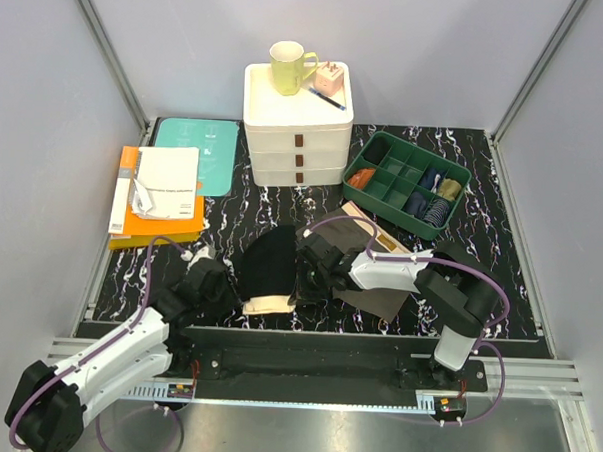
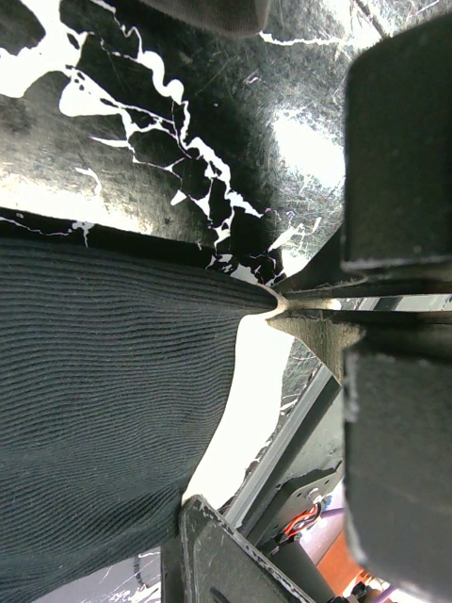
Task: Roll the underwear
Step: Fold the underwear at the center of the board.
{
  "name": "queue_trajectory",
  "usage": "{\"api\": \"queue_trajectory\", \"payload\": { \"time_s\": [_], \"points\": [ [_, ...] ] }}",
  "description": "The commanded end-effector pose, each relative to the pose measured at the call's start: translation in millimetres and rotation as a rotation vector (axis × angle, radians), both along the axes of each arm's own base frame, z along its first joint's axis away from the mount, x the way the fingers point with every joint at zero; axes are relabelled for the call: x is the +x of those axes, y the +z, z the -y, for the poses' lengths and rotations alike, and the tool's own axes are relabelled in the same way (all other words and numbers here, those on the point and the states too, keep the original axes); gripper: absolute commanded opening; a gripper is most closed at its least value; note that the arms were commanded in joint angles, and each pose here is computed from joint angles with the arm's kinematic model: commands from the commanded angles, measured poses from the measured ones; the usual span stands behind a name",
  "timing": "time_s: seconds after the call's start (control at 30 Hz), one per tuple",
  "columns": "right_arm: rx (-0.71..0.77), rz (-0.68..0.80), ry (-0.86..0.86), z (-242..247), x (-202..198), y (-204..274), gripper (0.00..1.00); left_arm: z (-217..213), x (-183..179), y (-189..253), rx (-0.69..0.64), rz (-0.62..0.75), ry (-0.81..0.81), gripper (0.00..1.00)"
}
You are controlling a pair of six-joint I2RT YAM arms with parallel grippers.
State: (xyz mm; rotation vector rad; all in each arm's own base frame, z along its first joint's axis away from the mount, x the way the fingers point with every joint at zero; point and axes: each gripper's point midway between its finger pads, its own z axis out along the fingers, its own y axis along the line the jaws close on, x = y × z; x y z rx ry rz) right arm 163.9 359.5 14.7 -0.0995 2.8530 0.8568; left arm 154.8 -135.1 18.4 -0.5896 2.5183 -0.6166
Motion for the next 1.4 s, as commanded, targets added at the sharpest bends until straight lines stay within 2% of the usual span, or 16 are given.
{"api": "queue_trajectory", "payload": {
  "time_s": [0.0, 0.1, 0.13, 0.23, 0.3, 0.43, 0.47, 0.57, 0.63, 0.73, 0.77, 0.87, 1.0, 1.17, 1.37],
  "points": [
    [-0.078, -0.03, -0.007, 15, -7, -20, 0.0, -3, -4, -9, 0.019, -0.004, 0.0, 0.29],
    [-0.076, -0.028, -0.007, 14, -6, -19, 0.0, 0, -3, -11, 0.012, -0.001, -0.012, 0.2],
    [-0.074, -0.029, -0.008, 14, -7, -18, 0.0, 3, -1, -10, 0.0, 0.012, -0.018, 0.12],
    [-0.068, -0.027, -0.007, 14, -7, -16, 0.01, 3, -1, -13, 0.004, 0.013, -0.019, 0.0],
    [-0.075, -0.022, -0.011, 18, -7, -14, 0.05, 3, 0, -11, 0.011, 0.02, -0.029, 0.0],
    [-0.098, 0.014, -0.023, 25, -3, 0, 0.27, 1, -2, -13, 0.024, 0.015, -0.038, 0.0],
    [-0.099, 0.04, -0.028, 26, 0, 7, 0.35, 2, -1, -11, 0.024, 0.02, -0.044, 0.0],
    [-0.1, 0.092, -0.026, 27, 7, 26, 0.47, 2, -1, -9, 0.039, 0.025, -0.067, 0.0],
    [-0.083, 0.129, -0.027, 24, 11, 41, 0.48, 0, -2, -8, 0.054, 0.027, -0.078, 0.0],
    [-0.044, 0.161, 0.004, 10, 12, 58, 0.42, 0, 1, -5, 0.06, 0.037, -0.086, 0.0],
    [-0.022, 0.18, 0.026, 1, 12, 66, 0.33, 0, 0, -5, 0.064, 0.038, -0.09, 0.0],
    [0.016, 0.19, 0.076, -19, 7, 72, 0.21, -1, 1, -4, 0.076, 0.039, -0.094, 0.0],
    [0.09, 0.132, 0.142, -44, -5, 61, 0.12, -2, 2, -3, 0.082, 0.045, -0.097, 0.0],
    [0.148, 0.121, 0.192, -65, -10, 57, 0.09, -2, 2, -2, 0.085, 0.05, -0.096, 0.0],
    [0.052, 0.061, 0.18, -58, -13, 19, 0.07, -3, 6, 6, 0.093, 0.077, -0.099, 0.0]
  ]
}}
